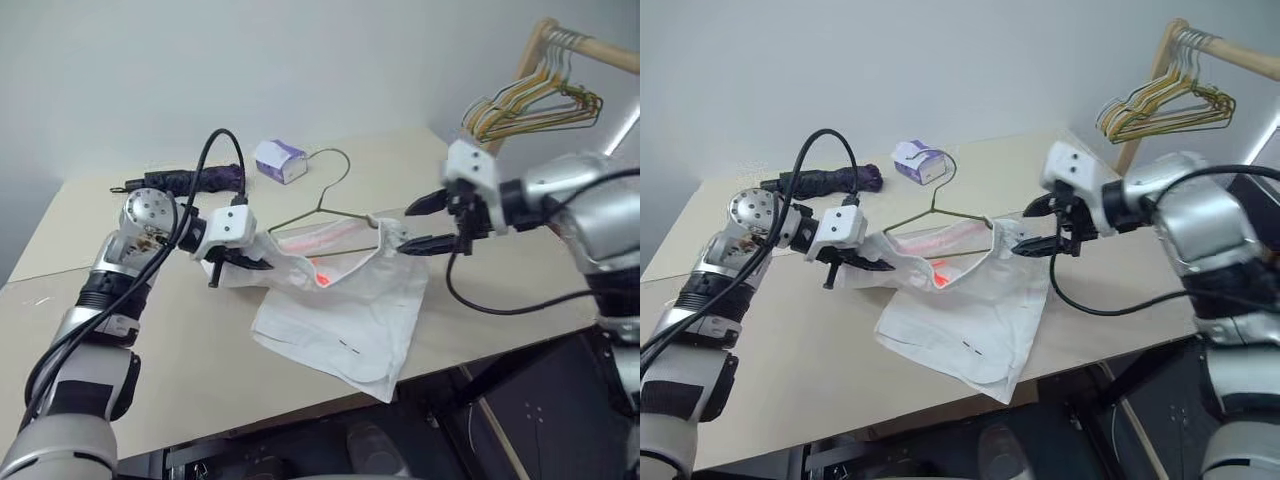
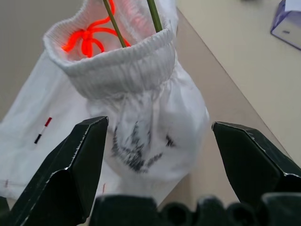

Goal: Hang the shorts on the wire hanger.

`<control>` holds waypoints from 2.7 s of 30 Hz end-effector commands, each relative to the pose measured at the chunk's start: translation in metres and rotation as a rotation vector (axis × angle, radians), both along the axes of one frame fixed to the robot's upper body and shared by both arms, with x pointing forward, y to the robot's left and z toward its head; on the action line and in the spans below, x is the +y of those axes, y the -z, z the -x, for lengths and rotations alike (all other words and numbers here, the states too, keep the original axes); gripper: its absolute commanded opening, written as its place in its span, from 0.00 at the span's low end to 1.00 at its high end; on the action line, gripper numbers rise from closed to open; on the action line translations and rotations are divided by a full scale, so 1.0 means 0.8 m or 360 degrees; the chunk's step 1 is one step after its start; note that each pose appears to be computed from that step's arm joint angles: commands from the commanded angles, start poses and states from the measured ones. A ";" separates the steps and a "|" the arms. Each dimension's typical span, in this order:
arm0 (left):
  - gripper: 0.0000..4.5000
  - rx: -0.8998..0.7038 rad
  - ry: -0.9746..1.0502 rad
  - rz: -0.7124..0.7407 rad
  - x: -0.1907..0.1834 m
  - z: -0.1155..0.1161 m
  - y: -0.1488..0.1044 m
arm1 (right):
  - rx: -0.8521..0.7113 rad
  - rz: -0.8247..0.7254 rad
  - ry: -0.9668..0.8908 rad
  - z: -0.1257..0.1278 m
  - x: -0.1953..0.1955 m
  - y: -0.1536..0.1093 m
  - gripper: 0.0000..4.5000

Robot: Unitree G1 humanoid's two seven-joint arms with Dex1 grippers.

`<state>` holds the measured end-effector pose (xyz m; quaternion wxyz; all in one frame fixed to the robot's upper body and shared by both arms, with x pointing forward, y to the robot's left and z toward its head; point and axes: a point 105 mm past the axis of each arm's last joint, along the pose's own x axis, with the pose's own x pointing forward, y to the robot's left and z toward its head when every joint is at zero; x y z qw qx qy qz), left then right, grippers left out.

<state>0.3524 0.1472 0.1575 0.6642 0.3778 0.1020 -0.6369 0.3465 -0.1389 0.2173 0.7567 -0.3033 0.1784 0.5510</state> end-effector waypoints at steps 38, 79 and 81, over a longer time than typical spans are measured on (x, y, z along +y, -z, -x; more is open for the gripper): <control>0.78 -0.0214 -0.0010 0.0208 0.013 -0.018 -0.058 | 0.0426 -0.0138 0.0072 0.056 -0.006 0.041 0.00; 1.00 0.0150 -0.0355 0.1849 -0.068 0.078 -0.196 | 0.0425 -0.0930 0.2917 0.058 -0.329 -0.014 0.00; 1.00 0.0140 -0.0345 0.1854 -0.067 0.080 -0.200 | 0.0416 -0.0967 0.2960 0.063 -0.337 -0.024 0.00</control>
